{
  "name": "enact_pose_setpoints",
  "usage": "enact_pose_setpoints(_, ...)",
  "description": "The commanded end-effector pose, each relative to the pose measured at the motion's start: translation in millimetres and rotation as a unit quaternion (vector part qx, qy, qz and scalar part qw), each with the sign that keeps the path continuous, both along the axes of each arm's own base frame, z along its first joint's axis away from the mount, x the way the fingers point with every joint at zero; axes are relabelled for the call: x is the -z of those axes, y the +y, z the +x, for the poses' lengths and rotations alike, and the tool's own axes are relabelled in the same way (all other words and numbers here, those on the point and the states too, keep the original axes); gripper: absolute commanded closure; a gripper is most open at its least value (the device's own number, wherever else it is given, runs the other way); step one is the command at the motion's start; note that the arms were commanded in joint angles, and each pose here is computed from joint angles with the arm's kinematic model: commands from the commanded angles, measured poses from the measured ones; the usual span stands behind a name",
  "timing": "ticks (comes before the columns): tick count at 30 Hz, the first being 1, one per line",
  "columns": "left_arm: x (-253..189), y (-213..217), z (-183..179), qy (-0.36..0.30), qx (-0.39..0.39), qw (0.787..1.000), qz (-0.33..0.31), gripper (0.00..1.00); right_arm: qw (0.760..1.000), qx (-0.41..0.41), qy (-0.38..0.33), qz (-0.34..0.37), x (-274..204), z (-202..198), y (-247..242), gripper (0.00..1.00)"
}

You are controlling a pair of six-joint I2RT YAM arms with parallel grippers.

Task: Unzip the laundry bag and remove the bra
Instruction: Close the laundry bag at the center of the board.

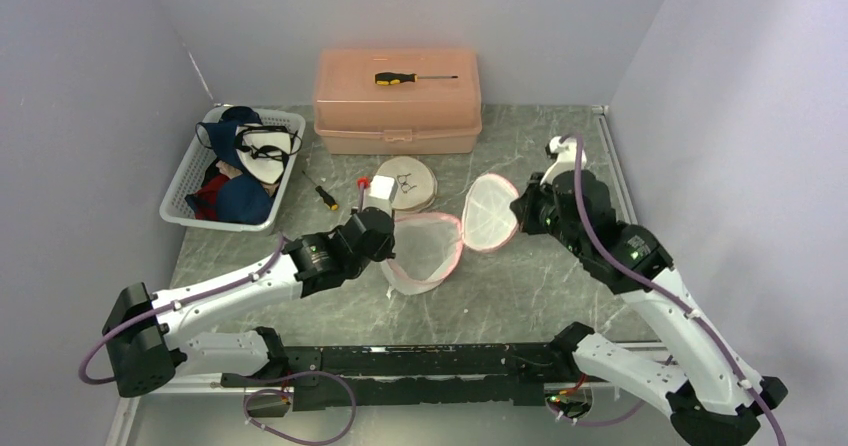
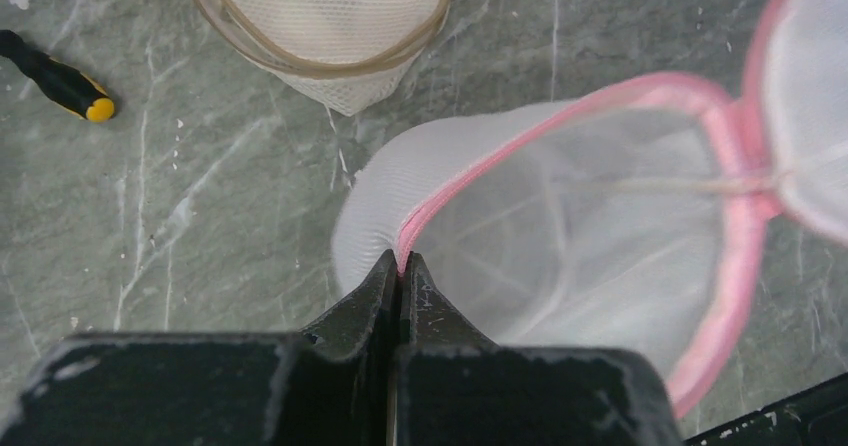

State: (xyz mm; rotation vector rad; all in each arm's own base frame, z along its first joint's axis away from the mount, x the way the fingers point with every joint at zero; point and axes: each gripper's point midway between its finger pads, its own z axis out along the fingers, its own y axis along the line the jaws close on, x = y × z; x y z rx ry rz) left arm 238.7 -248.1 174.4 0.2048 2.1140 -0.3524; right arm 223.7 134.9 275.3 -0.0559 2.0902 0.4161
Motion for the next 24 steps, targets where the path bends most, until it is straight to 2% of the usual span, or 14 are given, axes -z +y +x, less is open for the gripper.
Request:
enact_pose_setpoints(1,-12,2,14,-0.015,-0.032,0.999,0.001,0.98,0.998,0.024,-0.023,-0.048,-38,7,-18,1.00)
enact_pose_setpoints(8,14,3,9,0.006,-0.045,0.999,-0.022,0.97,0.998,-0.004,0.007,-0.060,-22,4,-7,1.00)
enact_pose_setpoints(12,14,3,8,0.007,-0.046,0.999,-0.027,0.90,0.998,-0.014,0.013,-0.060,-16,4,0,1.00)
enact_pose_setpoints(14,13,3,8,0.007,-0.046,0.999,-0.028,0.81,0.998,-0.016,0.016,-0.061,-14,4,1,1.00)
enact_pose_setpoints(18,6,4,7,0.005,-0.045,0.998,-0.033,0.56,0.998,-0.019,0.020,-0.061,-10,5,4,1.00)
enact_pose_setpoints(24,-20,1,6,-0.014,-0.026,0.998,-0.048,0.36,0.998,-0.019,0.018,-0.056,-14,6,6,1.00)
